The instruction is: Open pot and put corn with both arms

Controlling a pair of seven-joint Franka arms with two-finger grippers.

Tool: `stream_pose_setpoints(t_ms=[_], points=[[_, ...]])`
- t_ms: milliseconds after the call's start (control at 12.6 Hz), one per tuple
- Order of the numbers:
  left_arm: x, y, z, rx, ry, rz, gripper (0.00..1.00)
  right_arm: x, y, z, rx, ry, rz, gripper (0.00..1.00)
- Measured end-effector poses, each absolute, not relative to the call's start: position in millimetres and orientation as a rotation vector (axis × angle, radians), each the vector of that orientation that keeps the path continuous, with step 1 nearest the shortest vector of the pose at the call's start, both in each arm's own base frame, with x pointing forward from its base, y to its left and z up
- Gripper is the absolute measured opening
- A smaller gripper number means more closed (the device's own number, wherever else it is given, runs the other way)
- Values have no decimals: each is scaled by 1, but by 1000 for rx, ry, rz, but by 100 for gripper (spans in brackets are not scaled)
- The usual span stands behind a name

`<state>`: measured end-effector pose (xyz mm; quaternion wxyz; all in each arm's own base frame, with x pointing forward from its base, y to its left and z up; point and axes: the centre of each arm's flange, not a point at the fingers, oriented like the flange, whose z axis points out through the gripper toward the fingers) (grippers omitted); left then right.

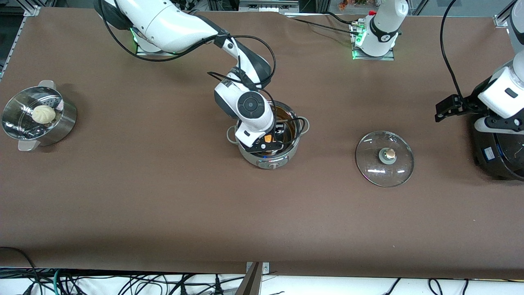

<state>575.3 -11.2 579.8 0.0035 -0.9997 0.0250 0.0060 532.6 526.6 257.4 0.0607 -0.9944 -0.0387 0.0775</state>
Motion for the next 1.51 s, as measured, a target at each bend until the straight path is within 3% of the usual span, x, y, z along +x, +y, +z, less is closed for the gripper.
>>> stream_pose_setpoints(t_ms=[317,476,794,873,1032,1190,1349,1508], points=[[573,-13,586,-3132,84,-4,100,532,527,247,-3013,-119,242,34],[573,-14,586,-3132,85,-4,100,532,527,245,-3025,-136,226,52],[573,-10,586,-3132,75,-3,100,532,530,253,-3027,-149,210,99],[573,-10,586,-3132,73,-3,100,531,530,266,-3042,-160,223,100],[573,-9,585,-3132,71,-2,100,530,524,332,-3085,-183,228,100],[573,-9,585,-3132,70,-1,100,536,480,447,-3146,-136,160,100],[573,-9,585,-3132,71,-1,100,556,380,536,-3218,16,154,100],[573,-10,585,-3132,73,-1,100,594,274,562,-3242,185,168,100]])
